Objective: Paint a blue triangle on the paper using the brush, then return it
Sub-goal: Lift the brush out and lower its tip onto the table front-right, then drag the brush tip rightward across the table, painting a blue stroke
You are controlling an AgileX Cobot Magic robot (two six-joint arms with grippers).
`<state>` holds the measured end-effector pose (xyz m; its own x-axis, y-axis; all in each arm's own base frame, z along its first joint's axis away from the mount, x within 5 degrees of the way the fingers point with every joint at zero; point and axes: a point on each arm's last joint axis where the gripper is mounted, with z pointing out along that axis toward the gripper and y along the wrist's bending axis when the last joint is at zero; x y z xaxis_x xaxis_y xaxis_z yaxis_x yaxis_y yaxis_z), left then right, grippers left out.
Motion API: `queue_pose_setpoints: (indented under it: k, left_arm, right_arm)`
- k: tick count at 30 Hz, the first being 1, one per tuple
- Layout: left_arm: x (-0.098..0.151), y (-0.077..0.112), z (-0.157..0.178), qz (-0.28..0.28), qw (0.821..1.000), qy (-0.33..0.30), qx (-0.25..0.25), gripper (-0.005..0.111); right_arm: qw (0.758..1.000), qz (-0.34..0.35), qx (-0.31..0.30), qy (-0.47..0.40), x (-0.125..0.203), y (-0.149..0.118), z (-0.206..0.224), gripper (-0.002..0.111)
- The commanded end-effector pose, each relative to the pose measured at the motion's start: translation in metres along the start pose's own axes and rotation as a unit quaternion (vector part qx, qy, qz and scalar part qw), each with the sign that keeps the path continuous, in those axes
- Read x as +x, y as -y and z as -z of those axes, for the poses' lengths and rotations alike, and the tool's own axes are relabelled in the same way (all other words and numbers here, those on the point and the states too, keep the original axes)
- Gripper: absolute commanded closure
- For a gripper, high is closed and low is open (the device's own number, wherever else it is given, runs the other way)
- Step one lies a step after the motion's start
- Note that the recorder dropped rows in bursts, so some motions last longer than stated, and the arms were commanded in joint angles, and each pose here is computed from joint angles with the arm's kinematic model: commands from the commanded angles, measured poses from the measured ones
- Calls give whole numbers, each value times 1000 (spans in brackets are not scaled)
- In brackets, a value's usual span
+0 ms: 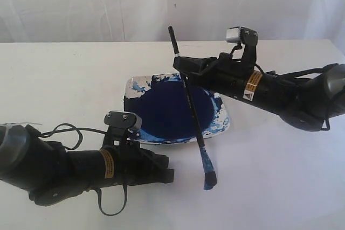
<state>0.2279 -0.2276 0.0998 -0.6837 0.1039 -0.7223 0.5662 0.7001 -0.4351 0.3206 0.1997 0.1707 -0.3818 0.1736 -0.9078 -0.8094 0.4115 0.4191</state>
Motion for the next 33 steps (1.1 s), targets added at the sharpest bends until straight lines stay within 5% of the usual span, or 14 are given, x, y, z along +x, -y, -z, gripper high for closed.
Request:
queue_pose_setpoints:
  k: [1,14,33]
  left_arm:
    - [1,0,1,-3,1000,-7,-4,107]
    - [1,0,1,-3,1000,-7,-4,107]
    - [1,0,1,-3,1000,-7,-4,107]
  right_arm:
    - [1000,18,11,-1,0,2,1,108]
    - [992,86,89,16,-7,21,7,108]
    - [973,85,207,64,-36,82,65,108]
